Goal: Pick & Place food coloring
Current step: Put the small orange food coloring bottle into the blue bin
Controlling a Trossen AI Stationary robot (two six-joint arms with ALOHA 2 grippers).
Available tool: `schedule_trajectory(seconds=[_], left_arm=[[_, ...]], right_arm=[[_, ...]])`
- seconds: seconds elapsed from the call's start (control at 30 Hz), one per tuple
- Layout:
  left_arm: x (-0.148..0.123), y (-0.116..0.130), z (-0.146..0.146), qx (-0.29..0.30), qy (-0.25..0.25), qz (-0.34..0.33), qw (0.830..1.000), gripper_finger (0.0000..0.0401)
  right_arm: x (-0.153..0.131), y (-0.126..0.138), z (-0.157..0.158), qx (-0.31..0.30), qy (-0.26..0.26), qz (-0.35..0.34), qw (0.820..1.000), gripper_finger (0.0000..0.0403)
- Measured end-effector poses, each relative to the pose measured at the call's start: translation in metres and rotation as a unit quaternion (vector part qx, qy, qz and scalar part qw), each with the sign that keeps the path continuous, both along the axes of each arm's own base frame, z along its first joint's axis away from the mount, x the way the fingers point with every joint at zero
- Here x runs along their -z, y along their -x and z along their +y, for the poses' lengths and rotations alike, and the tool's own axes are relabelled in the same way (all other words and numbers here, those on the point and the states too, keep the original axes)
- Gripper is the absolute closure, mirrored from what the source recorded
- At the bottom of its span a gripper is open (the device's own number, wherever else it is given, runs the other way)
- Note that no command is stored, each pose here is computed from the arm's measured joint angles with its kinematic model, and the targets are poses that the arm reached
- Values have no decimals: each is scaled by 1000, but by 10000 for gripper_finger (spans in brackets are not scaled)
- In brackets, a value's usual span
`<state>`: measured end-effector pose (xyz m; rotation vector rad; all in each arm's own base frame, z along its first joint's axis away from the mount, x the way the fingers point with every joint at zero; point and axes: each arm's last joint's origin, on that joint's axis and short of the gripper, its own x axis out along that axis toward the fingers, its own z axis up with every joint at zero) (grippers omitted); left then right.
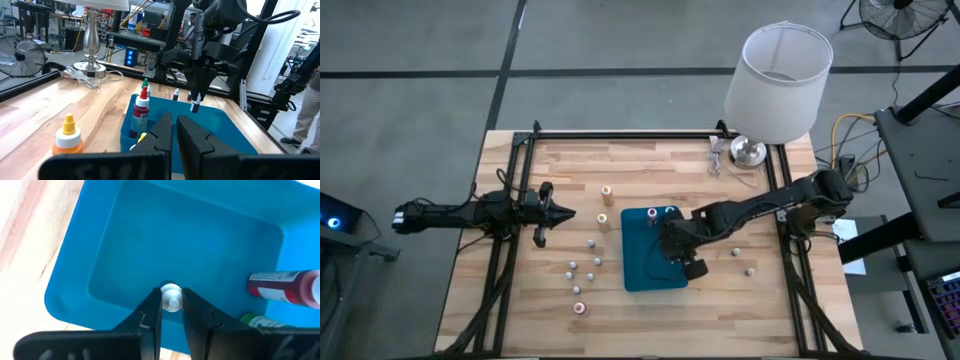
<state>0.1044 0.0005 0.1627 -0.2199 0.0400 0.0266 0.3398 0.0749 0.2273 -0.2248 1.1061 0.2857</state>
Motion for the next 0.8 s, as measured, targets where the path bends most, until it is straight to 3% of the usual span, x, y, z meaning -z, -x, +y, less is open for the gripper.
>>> schedule_trajectory(seconds=[0.8], left_arm=[[0,0,0,0,0,0,1000,401]], right_arm=[[17,6,8,-2,-9,2,1000,355]])
